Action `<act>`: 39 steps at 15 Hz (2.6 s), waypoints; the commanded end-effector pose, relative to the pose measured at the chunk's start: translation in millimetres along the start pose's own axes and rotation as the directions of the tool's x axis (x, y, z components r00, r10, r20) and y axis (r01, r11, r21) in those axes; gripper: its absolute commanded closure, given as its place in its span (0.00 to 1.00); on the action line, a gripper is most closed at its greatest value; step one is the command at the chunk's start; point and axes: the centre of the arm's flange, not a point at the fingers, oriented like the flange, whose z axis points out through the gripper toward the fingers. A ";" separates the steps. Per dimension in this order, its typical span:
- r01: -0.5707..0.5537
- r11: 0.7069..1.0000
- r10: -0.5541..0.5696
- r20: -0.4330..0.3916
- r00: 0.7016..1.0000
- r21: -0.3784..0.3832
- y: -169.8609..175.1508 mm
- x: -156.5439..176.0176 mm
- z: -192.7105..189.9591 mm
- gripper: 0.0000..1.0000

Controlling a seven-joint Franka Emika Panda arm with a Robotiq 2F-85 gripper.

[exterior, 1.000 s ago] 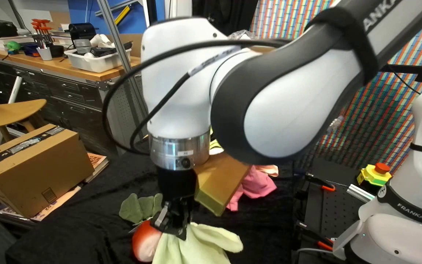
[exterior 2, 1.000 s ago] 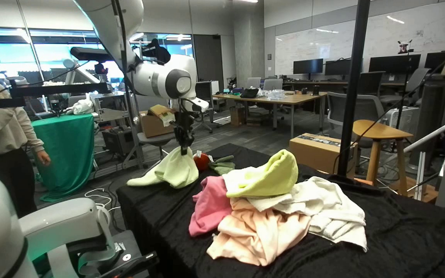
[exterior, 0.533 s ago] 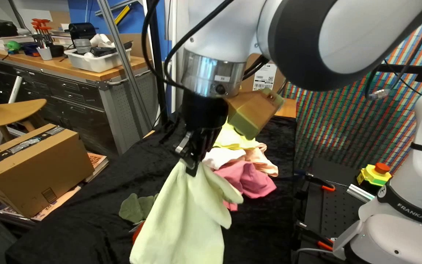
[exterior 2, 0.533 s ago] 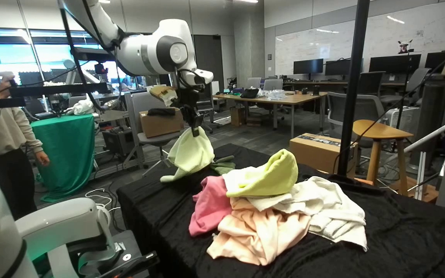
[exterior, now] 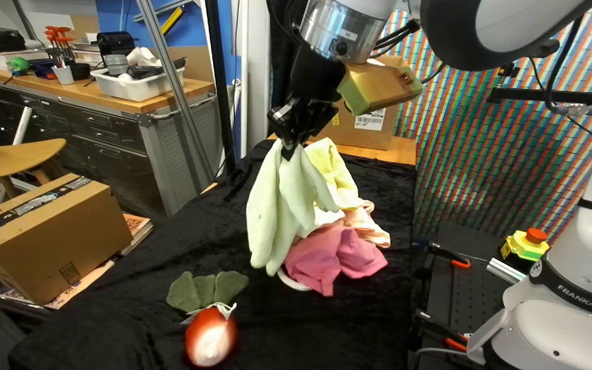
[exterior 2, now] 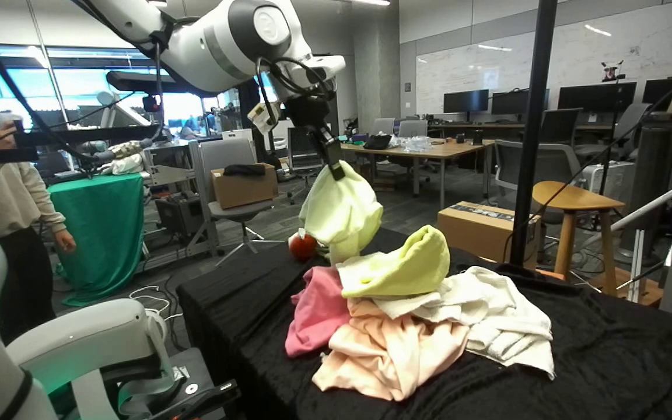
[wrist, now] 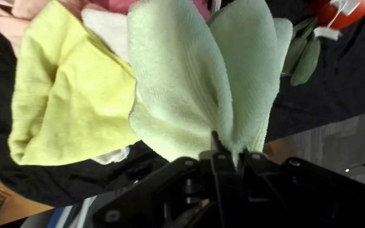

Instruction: Place the t-shirts, towels and radish in a pile on the table

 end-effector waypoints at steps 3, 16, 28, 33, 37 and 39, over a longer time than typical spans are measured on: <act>-0.145 0.983 0.136 -0.083 0.987 -0.113 38.9 14.8 6.9 0.94; -0.051 0.940 0.063 0.025 0.998 -0.338 34.0 2.6 14.4 0.12; 0.293 0.927 -0.290 0.048 0.956 -0.232 -129.1 -59.2 38.9 0.00; 0.372 0.918 -0.358 0.117 0.926 -0.138 -189.5 -92.3 65.7 0.00; 0.394 0.918 -0.383 0.164 0.909 -0.044 -223.7 -105.3 82.6 0.00; 0.388 0.922 -0.382 0.191 0.904 0.007 -239.2 -109.0 97.1 0.00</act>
